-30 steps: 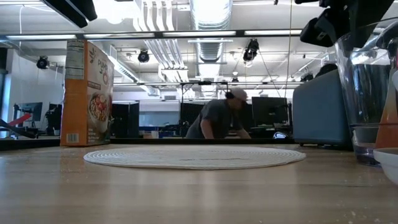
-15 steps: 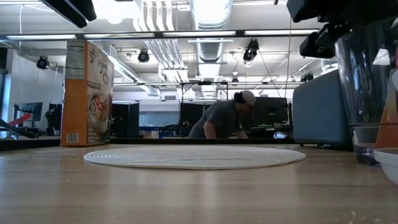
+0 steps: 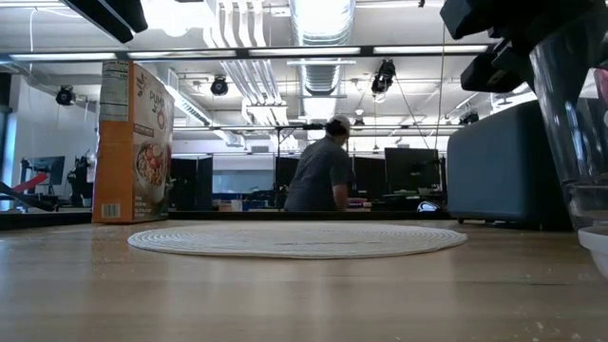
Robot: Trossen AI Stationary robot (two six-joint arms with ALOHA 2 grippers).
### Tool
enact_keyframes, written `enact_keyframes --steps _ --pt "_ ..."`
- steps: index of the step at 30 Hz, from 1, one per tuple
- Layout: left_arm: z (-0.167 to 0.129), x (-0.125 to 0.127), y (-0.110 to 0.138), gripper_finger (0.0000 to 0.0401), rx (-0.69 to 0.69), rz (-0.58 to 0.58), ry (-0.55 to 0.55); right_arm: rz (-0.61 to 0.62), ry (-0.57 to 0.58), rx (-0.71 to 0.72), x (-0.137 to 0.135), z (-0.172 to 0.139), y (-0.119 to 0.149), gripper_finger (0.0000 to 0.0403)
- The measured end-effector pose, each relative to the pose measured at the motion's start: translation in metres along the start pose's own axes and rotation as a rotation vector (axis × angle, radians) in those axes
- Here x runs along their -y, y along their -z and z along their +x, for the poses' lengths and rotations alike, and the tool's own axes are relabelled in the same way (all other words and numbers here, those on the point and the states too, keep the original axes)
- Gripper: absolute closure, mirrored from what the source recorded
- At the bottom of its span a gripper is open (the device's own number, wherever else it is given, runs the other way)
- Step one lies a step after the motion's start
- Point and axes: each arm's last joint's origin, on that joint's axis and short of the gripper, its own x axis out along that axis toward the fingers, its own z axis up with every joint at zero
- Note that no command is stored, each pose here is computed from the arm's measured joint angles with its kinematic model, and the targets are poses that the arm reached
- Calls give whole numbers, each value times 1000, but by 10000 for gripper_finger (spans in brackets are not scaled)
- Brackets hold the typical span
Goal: Arrange a breakfast setting
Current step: Move the purple cup with spoon to the top of the table
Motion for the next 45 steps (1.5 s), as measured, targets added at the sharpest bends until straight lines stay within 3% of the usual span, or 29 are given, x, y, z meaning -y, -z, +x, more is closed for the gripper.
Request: enact_keyframes --steps 6,13,29,33,38,45 --pt "2 -1 2 233 1 7 -8 -36 20 72 7 -17 -11 393" --pt "2 -2 2 233 1 19 -20 -30 81 159 35 -46 -24 394" --pt "1 -9 1 233 1 29 -74 184 283 187 164 -83 -60 394" --pt "1 -10 1 233 2 13 -80 314 312 189 199 -84 -70 394" --pt "1 -10 1 233 2 4 -81 424 382 174 239 -90 -73 394" --pt "1 -10 1 233 2 0 -80 507 387 158 281 -100 -73 394"
